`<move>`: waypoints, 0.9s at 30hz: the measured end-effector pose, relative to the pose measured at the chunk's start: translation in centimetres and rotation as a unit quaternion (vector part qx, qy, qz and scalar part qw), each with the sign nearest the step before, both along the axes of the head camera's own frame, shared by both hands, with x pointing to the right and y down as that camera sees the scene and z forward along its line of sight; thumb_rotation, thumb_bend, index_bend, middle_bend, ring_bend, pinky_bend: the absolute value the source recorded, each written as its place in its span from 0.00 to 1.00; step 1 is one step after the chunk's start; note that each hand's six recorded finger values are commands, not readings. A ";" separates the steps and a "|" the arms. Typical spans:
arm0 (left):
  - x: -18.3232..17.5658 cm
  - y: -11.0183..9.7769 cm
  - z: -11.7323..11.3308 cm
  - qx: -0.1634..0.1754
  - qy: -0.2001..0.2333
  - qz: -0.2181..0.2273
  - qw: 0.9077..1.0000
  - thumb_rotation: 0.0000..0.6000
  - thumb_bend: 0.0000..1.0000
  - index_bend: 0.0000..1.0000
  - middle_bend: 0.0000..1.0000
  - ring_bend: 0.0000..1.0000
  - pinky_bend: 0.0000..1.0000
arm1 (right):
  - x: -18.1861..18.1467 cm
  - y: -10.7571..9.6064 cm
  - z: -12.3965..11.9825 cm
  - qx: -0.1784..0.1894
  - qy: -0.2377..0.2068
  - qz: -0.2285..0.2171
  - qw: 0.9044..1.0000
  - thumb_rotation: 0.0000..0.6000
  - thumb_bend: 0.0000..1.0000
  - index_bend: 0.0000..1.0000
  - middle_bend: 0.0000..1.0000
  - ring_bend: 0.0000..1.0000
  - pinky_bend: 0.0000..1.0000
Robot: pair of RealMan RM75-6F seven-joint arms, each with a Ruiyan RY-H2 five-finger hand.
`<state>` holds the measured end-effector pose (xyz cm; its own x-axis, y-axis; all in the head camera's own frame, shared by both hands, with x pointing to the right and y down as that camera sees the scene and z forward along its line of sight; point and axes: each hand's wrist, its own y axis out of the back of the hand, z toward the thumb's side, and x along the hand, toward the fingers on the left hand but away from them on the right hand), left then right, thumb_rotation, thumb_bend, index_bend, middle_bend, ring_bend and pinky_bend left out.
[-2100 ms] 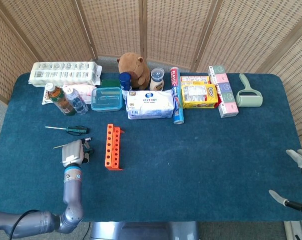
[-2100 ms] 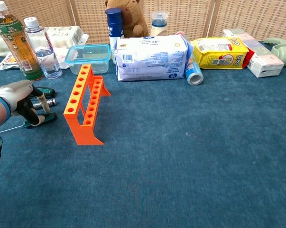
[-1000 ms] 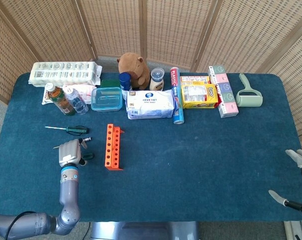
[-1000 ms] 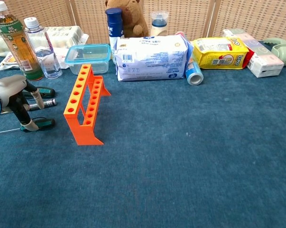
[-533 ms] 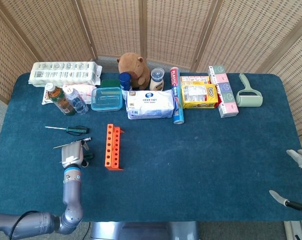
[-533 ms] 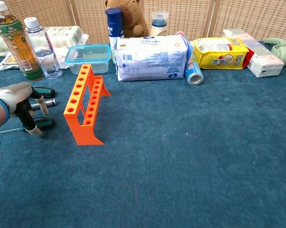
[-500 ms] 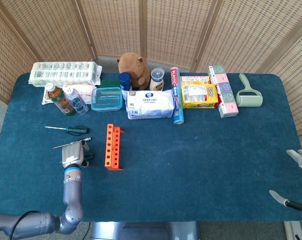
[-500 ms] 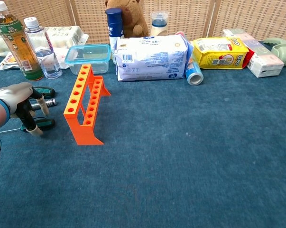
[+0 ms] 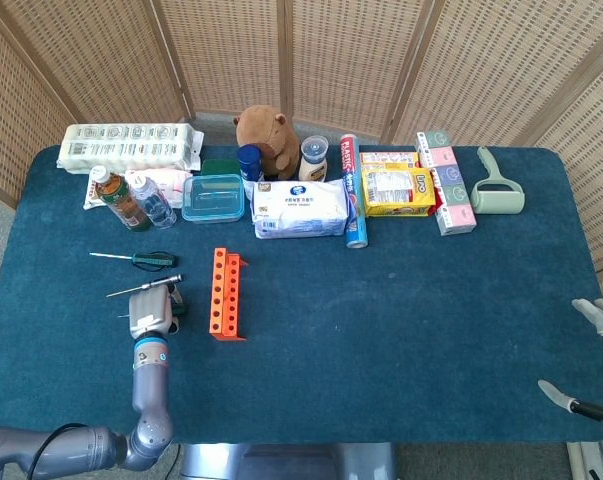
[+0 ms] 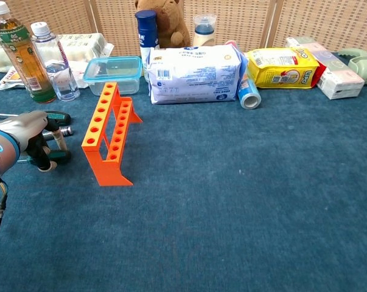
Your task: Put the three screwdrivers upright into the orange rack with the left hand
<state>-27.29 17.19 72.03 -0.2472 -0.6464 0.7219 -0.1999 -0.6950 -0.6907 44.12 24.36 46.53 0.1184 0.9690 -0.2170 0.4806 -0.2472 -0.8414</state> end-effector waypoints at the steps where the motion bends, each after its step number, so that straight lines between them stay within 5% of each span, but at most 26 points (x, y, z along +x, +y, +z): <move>1: 0.0 0.0 0.0 0.001 0.000 0.001 1.000 1.00 0.41 0.55 0.98 0.98 0.95 | 0.0 0.0 0.0 0.000 0.000 0.000 1.000 1.00 0.03 0.07 0.15 0.09 0.02; 9: 0.2 -0.7 -1.7 0.019 0.026 -0.008 0.999 1.00 0.41 0.55 0.98 0.98 0.95 | 0.0 0.0 0.1 0.000 0.001 -0.001 1.000 1.00 0.03 0.07 0.15 0.09 0.02; 19: -1.1 -3.3 -6.6 0.067 0.097 -0.022 0.993 1.00 0.41 0.55 0.98 0.98 0.95 | -0.3 0.1 0.2 -0.002 0.003 -0.004 1.000 1.00 0.03 0.07 0.15 0.09 0.02; 23: -1.3 -4.2 -8.3 0.100 0.141 -0.026 0.985 1.00 0.41 0.55 0.98 0.98 0.95 | -0.3 0.0 0.2 -0.002 0.004 -0.003 1.000 1.00 0.03 0.07 0.15 0.09 0.02; 27: -1.7 -5.3 -10.5 0.154 0.201 -0.035 0.967 1.00 0.41 0.55 0.98 0.98 0.95 | -0.3 0.0 0.3 -0.003 0.004 -0.003 1.000 1.00 0.03 0.07 0.15 0.09 0.02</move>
<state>-29.01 11.93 61.49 -0.0386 -0.8377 0.5447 -0.5345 -0.4433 -0.7196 43.85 24.38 46.82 0.1225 0.9668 -0.2244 0.4715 -0.2557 -0.8440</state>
